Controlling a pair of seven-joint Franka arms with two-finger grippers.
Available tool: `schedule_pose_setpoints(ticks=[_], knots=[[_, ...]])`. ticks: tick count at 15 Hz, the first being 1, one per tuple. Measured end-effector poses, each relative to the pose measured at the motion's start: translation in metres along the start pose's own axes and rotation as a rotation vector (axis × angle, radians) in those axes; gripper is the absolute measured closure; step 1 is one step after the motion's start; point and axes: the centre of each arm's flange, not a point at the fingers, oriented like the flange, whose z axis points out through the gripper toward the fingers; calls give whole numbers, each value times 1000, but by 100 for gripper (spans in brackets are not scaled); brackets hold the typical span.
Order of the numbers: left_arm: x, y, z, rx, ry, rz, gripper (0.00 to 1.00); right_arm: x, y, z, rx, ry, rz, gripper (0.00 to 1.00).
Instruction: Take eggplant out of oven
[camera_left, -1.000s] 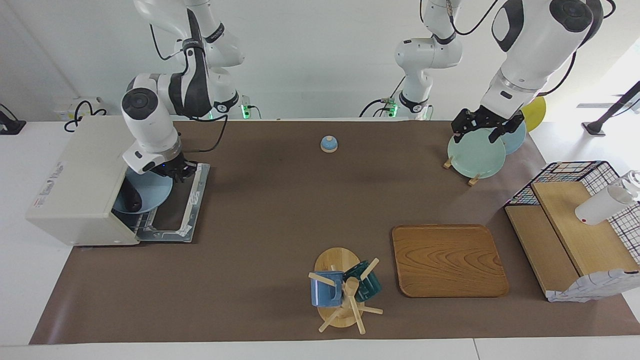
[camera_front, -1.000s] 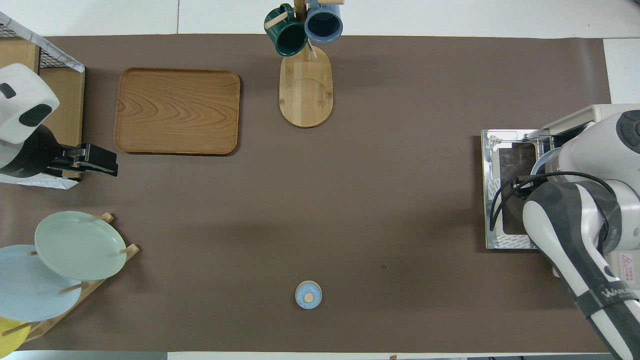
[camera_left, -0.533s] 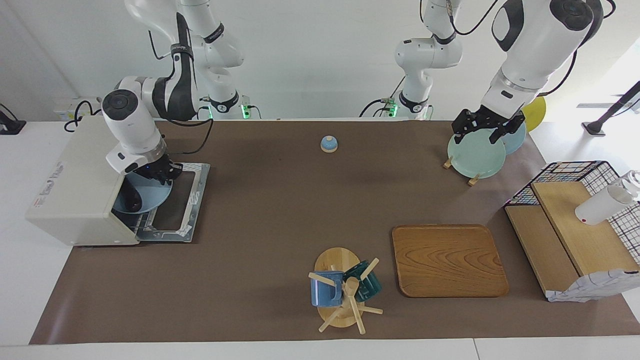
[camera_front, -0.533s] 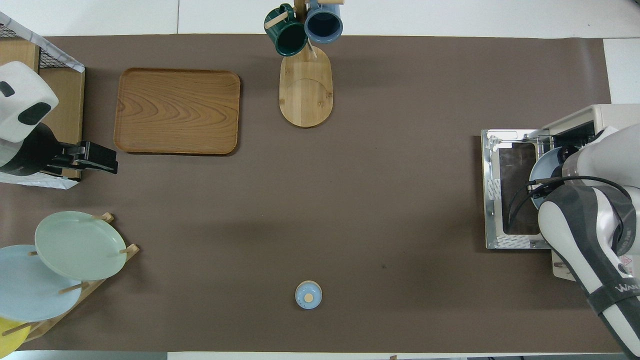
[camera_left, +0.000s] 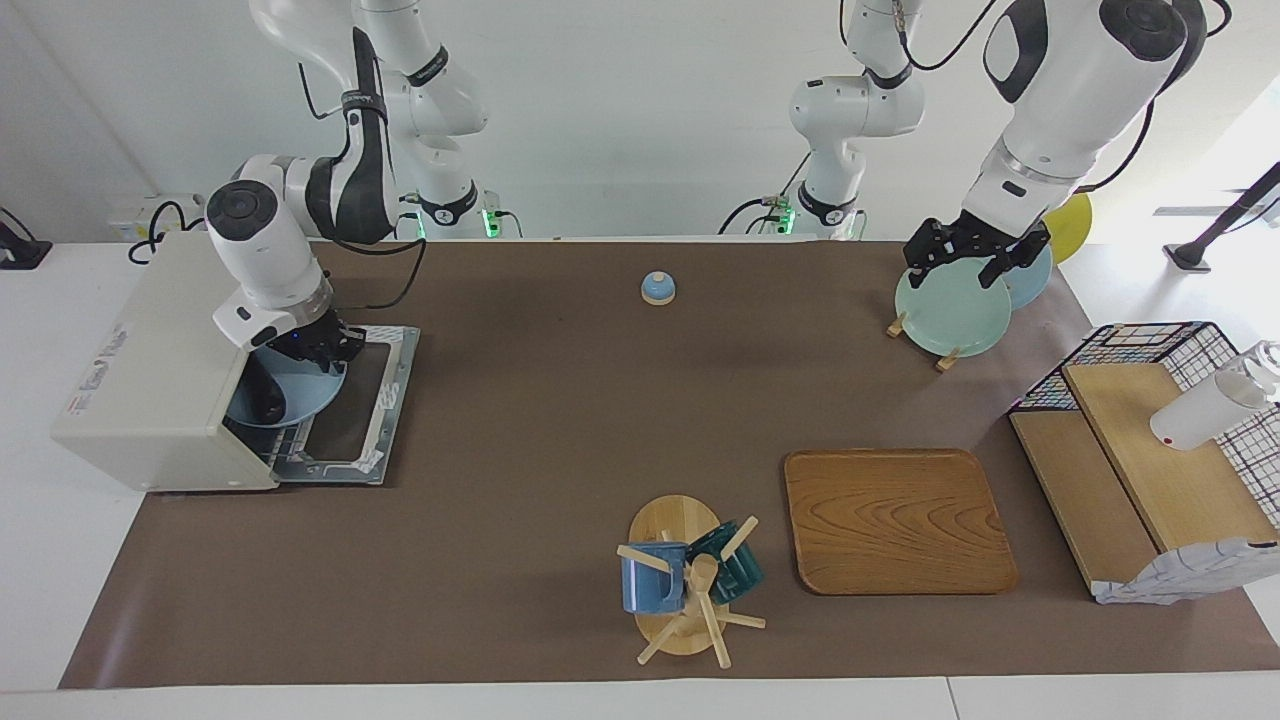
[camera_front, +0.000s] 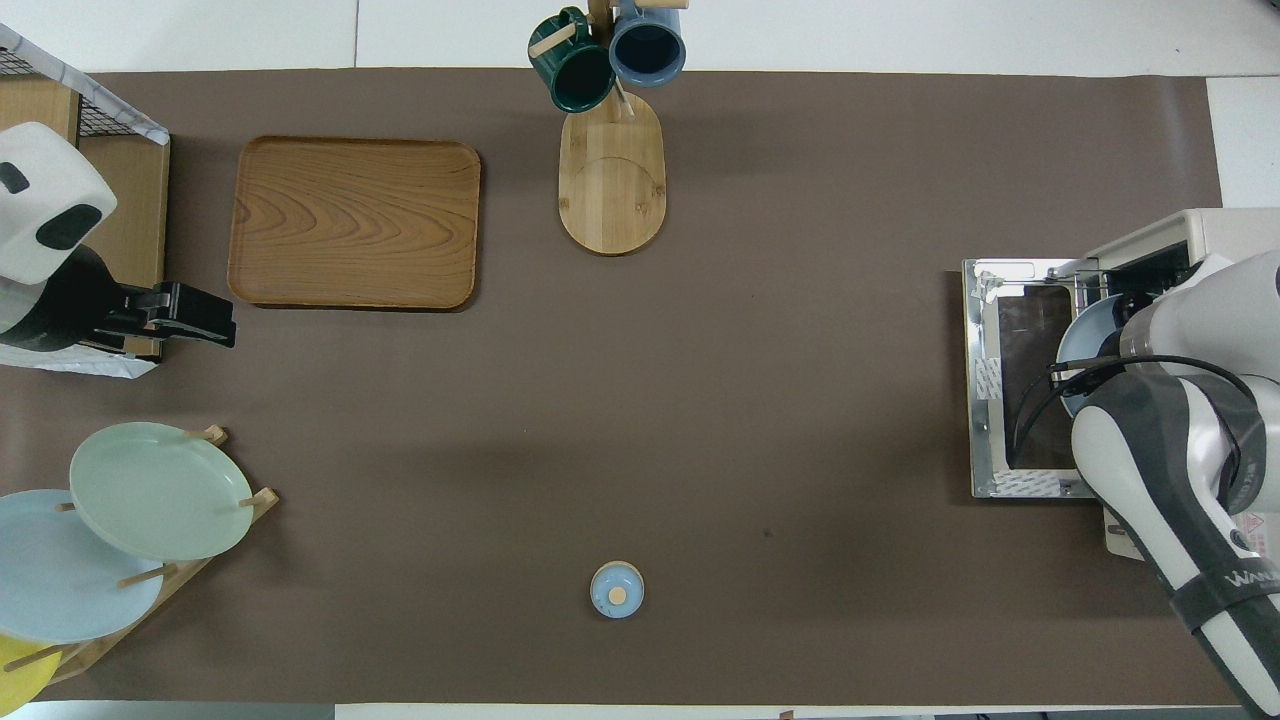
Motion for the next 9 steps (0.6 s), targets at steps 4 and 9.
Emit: schedule_pose_setpoints(ticks=[4, 9], knots=[[0, 0, 0, 0, 1, 0, 0, 2, 1, -9, -2, 6, -19, 80], [0, 0, 0, 0, 2, 0, 0, 6, -24, -13, 21, 14, -49, 80]])
